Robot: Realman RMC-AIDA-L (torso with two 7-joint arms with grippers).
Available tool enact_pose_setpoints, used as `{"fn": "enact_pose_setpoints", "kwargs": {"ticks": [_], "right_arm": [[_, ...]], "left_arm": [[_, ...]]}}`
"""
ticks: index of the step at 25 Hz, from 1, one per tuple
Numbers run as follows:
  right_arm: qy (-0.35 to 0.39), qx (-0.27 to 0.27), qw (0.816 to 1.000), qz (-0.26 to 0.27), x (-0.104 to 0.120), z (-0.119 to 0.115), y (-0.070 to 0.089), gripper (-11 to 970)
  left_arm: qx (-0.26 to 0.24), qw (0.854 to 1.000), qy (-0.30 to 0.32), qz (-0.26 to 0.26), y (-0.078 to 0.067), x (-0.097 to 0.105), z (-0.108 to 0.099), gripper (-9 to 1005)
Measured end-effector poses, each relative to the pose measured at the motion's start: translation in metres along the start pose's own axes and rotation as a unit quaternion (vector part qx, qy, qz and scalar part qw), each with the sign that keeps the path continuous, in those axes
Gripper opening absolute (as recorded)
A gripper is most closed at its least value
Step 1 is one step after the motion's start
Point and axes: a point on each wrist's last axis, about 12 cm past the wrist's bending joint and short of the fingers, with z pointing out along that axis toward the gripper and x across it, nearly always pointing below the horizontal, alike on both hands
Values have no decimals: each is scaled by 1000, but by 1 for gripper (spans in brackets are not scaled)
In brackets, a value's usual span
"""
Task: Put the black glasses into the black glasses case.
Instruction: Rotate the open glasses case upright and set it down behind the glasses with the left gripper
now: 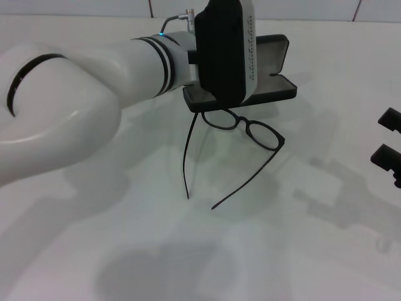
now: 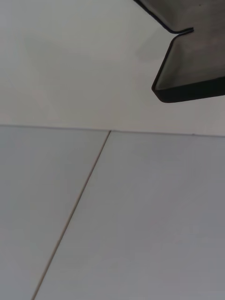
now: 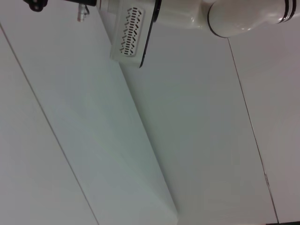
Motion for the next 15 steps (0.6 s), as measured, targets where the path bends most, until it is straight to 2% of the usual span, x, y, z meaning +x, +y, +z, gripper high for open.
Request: {"fn": "enact_pose_setpoints", "kwargs": {"ticks": [5, 8, 12, 15], "right_arm": [[0, 1, 1000, 0, 0, -1, 0, 843], [2, 1, 1000, -2, -1, -1, -1, 843], [3, -2, 1000, -6, -3, 2, -3, 843], [5, -9, 1000, -6, -4, 7, -5, 843]], "left_arm": [[-4, 999, 6, -40, 7, 4, -3, 103], [-8, 996, 24, -84, 20, 12, -11, 103], [-34, 996, 14, -79, 28, 12, -14, 103], [-55, 996, -4, -66, 27, 9, -10, 103]]}}
